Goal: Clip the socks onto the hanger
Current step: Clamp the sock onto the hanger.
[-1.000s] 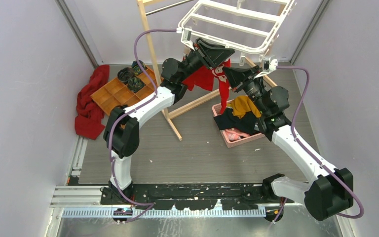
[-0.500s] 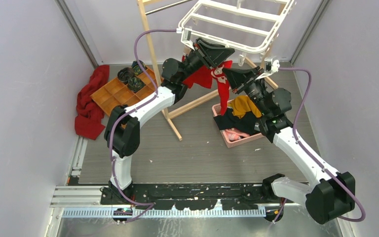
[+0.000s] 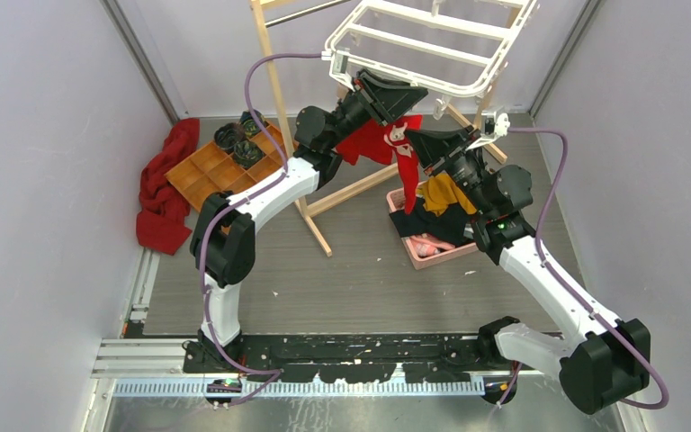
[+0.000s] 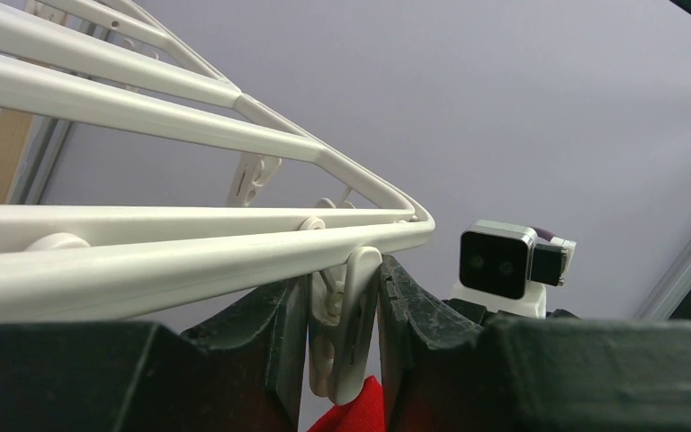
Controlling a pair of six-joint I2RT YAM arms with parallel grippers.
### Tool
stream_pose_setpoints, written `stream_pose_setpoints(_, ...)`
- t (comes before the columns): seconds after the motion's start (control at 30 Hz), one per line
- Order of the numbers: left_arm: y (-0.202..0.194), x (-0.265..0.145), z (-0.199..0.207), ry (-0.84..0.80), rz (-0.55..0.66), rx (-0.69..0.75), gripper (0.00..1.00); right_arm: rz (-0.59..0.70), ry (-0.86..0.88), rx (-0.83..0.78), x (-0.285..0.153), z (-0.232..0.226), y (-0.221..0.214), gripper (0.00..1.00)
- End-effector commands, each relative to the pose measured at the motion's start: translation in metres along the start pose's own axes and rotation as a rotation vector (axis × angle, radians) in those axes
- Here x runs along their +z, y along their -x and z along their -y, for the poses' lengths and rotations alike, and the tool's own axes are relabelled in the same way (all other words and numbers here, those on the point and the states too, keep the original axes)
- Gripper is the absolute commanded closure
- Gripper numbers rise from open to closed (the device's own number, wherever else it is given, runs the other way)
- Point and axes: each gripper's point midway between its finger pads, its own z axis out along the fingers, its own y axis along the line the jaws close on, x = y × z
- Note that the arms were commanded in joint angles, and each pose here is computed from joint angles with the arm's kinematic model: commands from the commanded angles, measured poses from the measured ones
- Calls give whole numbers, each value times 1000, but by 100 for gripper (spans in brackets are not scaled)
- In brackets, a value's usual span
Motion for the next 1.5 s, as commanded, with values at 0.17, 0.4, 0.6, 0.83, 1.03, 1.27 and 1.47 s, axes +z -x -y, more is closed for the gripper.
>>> stream_pose_setpoints(0.17, 29, 4, 5, -24, 85, 10, 100, 46, 35, -30, -1, -12, 16, 99)
stream_pose_setpoints(0.4, 28, 3, 5, -27, 86, 5, 100, 61, 33, -62, 4, -9, 20, 99)
stream_pose_setpoints(0.6, 28, 4, 4, -26, 87, 4, 100, 69, 40, -79, 6, -10, 23, 99)
stream_pose_setpoints(0.83, 27, 3, 3, -24, 86, -1, 100, 74, 54, -106, 9, -13, 27, 99)
stream_pose_setpoints(1.03, 27, 3, 2, -21, 88, -2, 100, 74, 86, -126, 10, -18, 29, 99)
stream_pose_setpoints(1.27, 27, 4, 2, -21, 90, -4, 100, 70, 105, -174, 6, -22, 28, 99)
stream_pose_setpoints(1.47, 26, 3, 1, -22, 87, -12, 100, 71, 100, -201, 7, -20, 30, 99)
